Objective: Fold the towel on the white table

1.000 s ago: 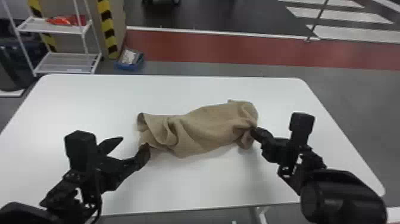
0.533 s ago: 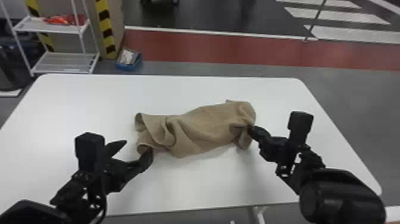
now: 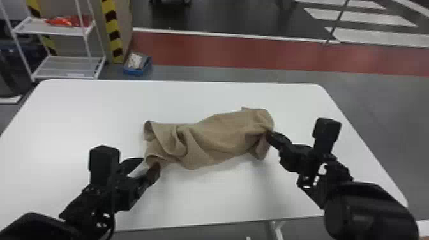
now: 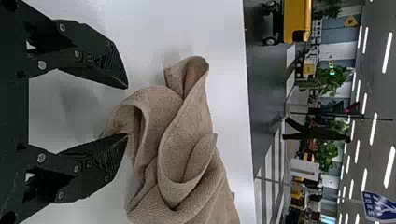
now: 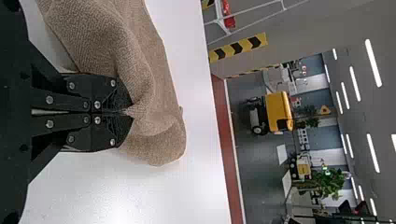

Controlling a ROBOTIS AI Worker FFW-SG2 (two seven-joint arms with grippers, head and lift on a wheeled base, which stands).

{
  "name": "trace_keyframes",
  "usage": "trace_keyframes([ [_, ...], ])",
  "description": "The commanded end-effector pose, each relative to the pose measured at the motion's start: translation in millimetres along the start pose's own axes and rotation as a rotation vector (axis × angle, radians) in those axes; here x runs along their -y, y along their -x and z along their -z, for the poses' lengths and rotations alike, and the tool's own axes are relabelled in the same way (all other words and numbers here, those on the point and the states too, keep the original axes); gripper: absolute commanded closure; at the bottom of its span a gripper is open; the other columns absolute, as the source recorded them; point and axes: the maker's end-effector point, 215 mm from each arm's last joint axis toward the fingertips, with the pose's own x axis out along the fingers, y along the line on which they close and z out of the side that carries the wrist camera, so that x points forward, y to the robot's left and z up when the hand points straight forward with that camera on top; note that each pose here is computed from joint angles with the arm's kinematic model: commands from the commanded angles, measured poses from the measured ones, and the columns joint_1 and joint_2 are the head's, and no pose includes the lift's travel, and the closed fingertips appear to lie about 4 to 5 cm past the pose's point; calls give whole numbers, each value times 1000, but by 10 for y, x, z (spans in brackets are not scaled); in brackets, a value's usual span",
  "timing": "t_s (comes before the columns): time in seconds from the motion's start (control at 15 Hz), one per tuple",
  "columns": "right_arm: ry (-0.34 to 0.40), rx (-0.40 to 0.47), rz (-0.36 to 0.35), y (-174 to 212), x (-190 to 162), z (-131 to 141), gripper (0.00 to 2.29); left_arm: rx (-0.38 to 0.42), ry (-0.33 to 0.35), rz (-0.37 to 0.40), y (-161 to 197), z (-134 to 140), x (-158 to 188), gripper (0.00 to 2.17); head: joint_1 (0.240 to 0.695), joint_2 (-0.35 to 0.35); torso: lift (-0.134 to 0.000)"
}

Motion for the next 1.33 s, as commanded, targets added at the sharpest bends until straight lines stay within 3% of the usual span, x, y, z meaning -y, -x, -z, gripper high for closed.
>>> trace_keyframes([
  [0.0,-12,9,-4,29,-4,-29,1926,8,9,-16,30,-19,-32,1757,695,-140,-120],
  [0.13,-12,23,-4,70,3,-100,1929,38,16,-23,94,-125,-73,1892,695,-137,-120],
  [0.27,-27,27,-14,107,42,-165,1929,114,21,-61,199,-382,-200,1892,695,-135,-120],
  [0.6,-76,20,-4,354,499,-682,1929,239,8,-150,591,-1063,-602,1892,695,-128,-120],
  [0.8,-108,39,-6,520,681,-1058,1926,297,-8,-168,785,-1466,-665,1889,695,-139,-120],
  [1.0,-153,44,-5,664,898,-1237,1926,291,-7,-200,1041,-1596,-834,1889,689,-154,-120],
  [1.27,-143,12,-38,472,639,-1132,1926,293,-12,-204,1034,-1619,-797,1889,674,-151,-120],
])
